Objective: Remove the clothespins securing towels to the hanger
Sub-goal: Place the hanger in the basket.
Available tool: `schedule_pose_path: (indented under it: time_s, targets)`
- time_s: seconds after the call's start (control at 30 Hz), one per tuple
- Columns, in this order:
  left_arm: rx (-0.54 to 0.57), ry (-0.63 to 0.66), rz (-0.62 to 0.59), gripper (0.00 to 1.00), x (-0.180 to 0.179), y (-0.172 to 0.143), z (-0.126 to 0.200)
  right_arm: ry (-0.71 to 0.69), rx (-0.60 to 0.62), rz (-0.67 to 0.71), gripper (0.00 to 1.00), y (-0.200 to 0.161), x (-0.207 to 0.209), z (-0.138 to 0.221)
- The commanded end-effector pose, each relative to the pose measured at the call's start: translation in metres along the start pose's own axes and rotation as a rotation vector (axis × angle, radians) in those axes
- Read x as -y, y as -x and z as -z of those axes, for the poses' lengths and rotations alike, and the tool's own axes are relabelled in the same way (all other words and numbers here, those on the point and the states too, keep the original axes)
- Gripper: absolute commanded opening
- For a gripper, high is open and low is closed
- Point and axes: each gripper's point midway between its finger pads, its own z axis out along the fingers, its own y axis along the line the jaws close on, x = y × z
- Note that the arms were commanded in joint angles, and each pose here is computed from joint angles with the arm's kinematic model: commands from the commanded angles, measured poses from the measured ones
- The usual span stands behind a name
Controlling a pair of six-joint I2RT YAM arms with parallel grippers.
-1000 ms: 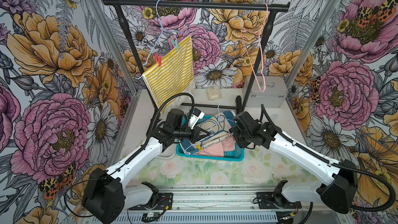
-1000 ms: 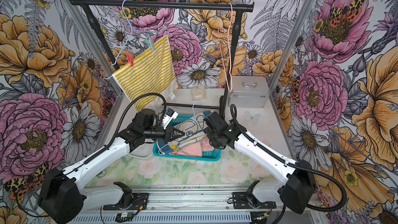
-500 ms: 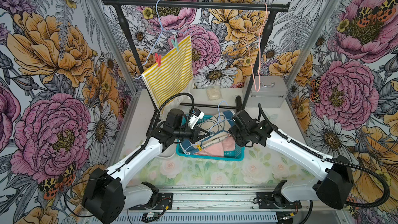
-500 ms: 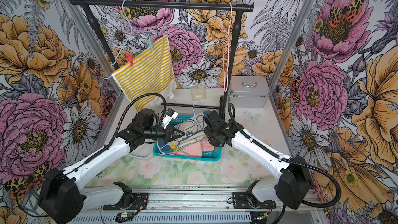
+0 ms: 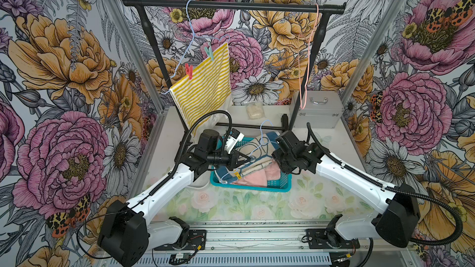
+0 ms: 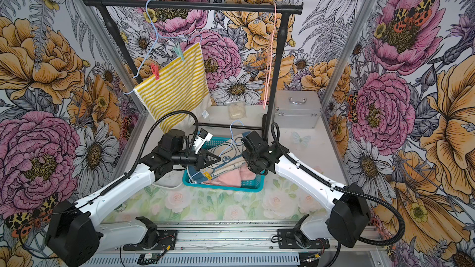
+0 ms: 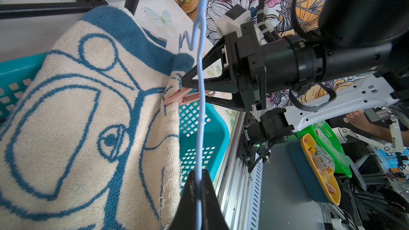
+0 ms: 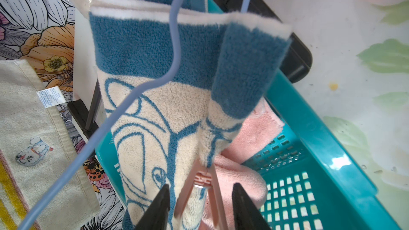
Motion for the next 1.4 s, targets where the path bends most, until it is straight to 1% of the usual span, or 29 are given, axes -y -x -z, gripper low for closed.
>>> schedule_pose_path:
  time_s: [0.0, 0.13, 0.27, 0.33, 0.5, 0.63, 0.8, 1.0, 1.13, 1.27, 1.37]
  targets:
    - [0.030, -0.044, -0.032, 0.00, 0.014, 0.005, 0.003, 0.023, 0.015, 0.007, 0.45, 0.003, -0.011, -0.001]
    - [0.029, -0.044, -0.030, 0.00, 0.014, 0.005, 0.003, 0.019, 0.010, 0.007, 0.40, 0.002, -0.009, -0.003]
    - [0.029, -0.042, -0.027, 0.00, 0.014, 0.005, 0.003, 0.018, 0.014, 0.008, 0.32, 0.003, -0.007, -0.004]
    - [0.029, -0.043, -0.028, 0.00, 0.014, 0.005, 0.003, 0.016, 0.016, 0.010, 0.29, 0.003, -0.005, -0.004]
    - [0.027, -0.042, -0.026, 0.00, 0.013, 0.005, 0.002, 0.023, 0.028, 0.024, 0.16, 0.005, -0.005, -0.001]
    - [0.025, -0.037, -0.023, 0.00, 0.011, 0.005, 0.001, 0.027, 0.035, 0.036, 0.10, 0.006, -0.005, 0.001]
    - [0.020, -0.035, -0.018, 0.00, 0.010, 0.004, -0.001, 0.045, 0.047, 0.053, 0.07, 0.007, -0.007, 0.007]
    - [0.004, -0.018, -0.010, 0.00, 0.001, 0.000, -0.007, 0.104, 0.072, 0.081, 0.03, 0.012, -0.017, 0.026]
    - [-0.004, -0.011, -0.001, 0.00, -0.005, 0.000, -0.010, 0.118, 0.073, 0.107, 0.02, 0.012, -0.017, 0.036]
    - [-0.008, 0.000, 0.013, 0.00, -0.012, 0.001, -0.011, 0.125, 0.081, 0.154, 0.01, 0.011, -0.017, 0.046]
    - [-0.012, 0.017, 0.034, 0.00, -0.020, 0.002, -0.013, 0.132, 0.108, 0.236, 0.00, 0.011, -0.020, 0.058]
